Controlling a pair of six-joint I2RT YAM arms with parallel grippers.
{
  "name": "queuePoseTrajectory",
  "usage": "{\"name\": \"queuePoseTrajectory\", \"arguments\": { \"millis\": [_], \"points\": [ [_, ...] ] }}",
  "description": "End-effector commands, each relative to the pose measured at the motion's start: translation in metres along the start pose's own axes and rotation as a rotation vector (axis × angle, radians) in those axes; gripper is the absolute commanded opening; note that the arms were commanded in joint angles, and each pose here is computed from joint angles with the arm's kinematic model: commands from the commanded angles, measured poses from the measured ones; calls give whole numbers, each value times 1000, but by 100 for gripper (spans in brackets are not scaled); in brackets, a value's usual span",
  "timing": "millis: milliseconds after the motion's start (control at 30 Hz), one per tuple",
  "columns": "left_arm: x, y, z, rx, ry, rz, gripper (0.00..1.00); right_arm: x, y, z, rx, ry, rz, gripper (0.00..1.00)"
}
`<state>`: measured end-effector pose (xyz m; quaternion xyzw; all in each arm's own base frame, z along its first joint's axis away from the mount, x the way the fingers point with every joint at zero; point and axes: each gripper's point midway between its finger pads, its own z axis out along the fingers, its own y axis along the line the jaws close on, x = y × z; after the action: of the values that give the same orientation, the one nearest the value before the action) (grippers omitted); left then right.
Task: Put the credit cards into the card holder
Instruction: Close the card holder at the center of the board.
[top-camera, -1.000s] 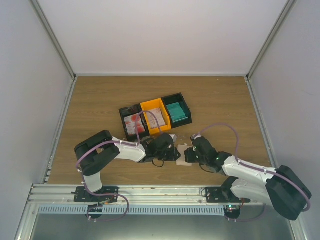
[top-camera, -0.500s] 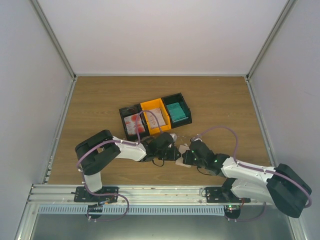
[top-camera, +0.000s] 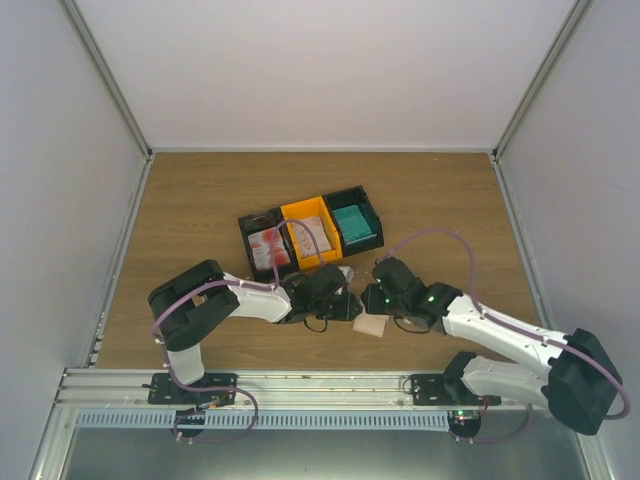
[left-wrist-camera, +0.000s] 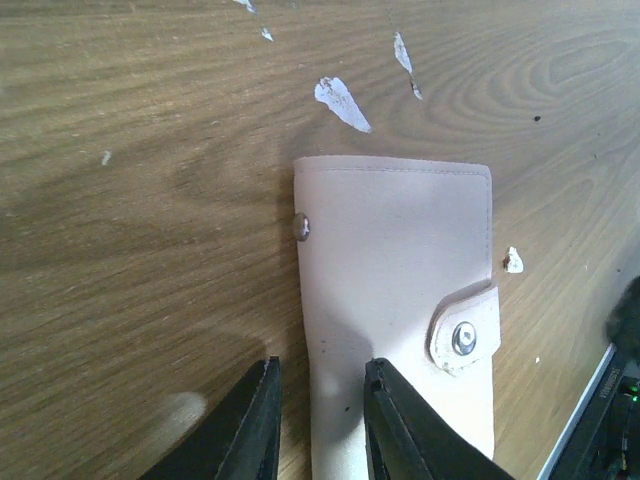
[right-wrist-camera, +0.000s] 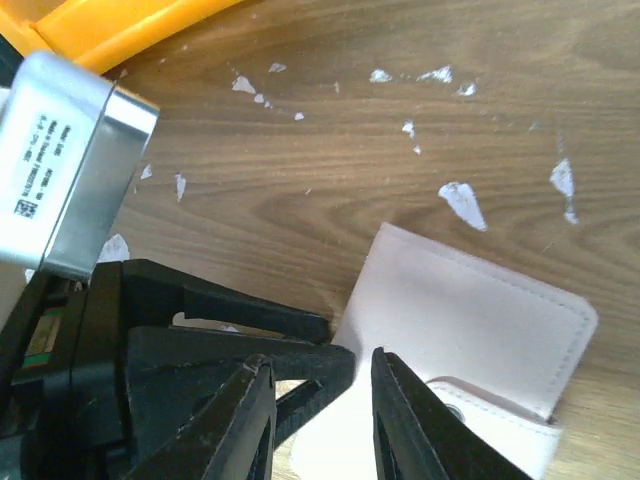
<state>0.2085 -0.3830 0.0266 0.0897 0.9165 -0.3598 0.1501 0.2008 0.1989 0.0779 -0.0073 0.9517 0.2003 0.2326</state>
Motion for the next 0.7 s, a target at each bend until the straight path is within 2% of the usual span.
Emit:
{"name": "queuePoseTrajectory", "arguments": {
  "millis": [0,167,333,667],
  "points": [
    [14,34,-4,-107,29,-9,28,6,-28,-9,142,55,-5,24],
    [16,34,-4,-102,36,-9,28,27,-43,-3,201,153,-3,14],
    [17,34,-3,-99,39,-8,28,37,-40,6,174,202,-18,11],
    [16,33,-2,-100,38,-3,28,32,-45,17,211,175,-41,7]
  ]
}}
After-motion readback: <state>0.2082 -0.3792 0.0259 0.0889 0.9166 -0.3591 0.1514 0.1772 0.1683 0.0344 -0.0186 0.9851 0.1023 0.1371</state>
